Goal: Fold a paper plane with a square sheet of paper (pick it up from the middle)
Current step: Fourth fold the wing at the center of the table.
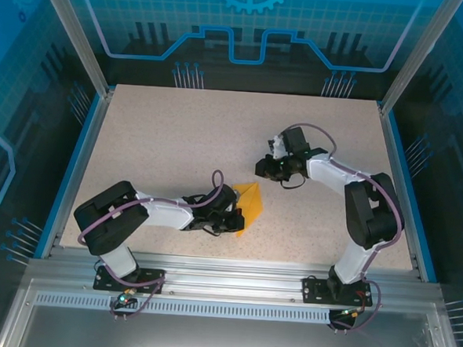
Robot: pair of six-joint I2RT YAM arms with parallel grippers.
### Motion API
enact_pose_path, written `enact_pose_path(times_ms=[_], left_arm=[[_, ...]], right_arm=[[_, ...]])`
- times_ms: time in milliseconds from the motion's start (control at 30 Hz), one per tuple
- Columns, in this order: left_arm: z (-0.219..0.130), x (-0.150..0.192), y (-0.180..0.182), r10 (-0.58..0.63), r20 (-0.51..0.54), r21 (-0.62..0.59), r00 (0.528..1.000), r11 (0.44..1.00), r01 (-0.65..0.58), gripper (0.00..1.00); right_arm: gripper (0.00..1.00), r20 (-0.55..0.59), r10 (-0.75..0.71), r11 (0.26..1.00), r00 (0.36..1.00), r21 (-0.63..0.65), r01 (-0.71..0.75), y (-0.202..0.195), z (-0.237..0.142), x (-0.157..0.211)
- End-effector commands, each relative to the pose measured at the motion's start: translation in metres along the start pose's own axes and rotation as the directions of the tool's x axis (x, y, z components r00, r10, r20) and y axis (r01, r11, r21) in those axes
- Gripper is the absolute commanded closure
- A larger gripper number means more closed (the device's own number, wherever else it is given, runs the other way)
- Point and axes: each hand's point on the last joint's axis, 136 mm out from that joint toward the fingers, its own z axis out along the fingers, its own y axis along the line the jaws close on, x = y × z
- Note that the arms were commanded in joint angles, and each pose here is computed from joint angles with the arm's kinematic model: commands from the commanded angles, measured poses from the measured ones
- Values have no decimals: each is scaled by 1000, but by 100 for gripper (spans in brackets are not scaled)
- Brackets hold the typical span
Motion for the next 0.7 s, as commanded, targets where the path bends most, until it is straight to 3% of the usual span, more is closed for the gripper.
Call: enact_pose_path(times_ms=[0, 367, 667], left_arm=[[2, 52, 73, -61, -168, -260, 984, 965, 16, 95], [0, 62, 83, -78, -181, -269, 980, 963, 27, 96], [1, 69, 91, -92, -199, -283, 976, 959, 33, 96]], right_arm=[[81, -85, 18, 999, 996, -25, -20, 6, 26, 26], [83, -89, 113, 992, 990, 64, -107, -49, 56, 37], [83, -55, 128, 987, 990, 109, -121, -73, 55, 17]])
